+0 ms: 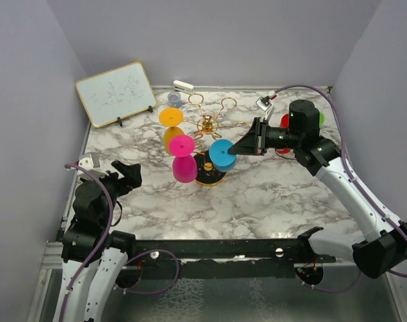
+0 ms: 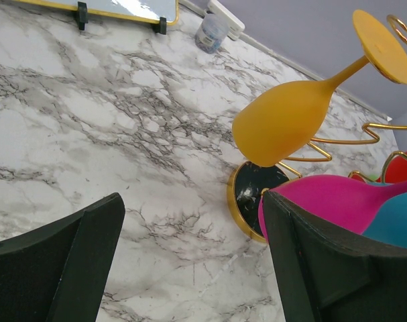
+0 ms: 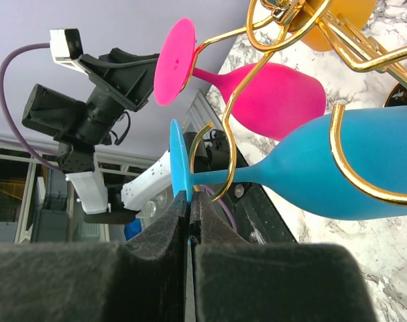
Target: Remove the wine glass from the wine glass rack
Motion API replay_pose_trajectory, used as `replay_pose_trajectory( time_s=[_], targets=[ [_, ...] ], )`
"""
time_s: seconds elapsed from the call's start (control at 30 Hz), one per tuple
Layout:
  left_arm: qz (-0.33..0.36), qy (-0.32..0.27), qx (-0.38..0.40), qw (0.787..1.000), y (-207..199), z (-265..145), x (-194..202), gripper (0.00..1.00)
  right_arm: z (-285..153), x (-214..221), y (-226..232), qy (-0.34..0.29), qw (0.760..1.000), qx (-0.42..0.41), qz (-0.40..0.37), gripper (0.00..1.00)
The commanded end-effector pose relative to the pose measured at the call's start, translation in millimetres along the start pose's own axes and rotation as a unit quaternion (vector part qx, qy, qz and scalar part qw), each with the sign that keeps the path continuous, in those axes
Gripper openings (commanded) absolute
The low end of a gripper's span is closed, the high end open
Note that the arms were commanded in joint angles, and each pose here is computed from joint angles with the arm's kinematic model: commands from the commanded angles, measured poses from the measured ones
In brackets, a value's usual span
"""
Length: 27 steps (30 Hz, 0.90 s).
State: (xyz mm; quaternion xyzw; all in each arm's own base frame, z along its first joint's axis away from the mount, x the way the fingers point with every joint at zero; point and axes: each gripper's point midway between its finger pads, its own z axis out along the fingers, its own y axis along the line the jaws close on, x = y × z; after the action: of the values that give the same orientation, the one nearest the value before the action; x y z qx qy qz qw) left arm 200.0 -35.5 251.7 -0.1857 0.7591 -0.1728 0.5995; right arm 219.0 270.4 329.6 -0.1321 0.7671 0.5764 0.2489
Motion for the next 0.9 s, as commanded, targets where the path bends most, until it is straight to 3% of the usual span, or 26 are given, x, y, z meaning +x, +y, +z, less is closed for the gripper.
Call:
replay_pose_trajectory(
  time_s=[0.0, 0.87],
  targets=[
    [-0.006, -0.018, 0.005, 1.000, -3, -3, -9, 0.86, -9, -14, 21, -0.030, 0.999, -0.001, -0.025, 0.01],
    [-0.007, -0.021, 0.006, 1.000, -3, -2, -9, 0.86, 9, -28, 30, -0.020, 0.999, -0.042, 0.014, 0.01]
  ],
)
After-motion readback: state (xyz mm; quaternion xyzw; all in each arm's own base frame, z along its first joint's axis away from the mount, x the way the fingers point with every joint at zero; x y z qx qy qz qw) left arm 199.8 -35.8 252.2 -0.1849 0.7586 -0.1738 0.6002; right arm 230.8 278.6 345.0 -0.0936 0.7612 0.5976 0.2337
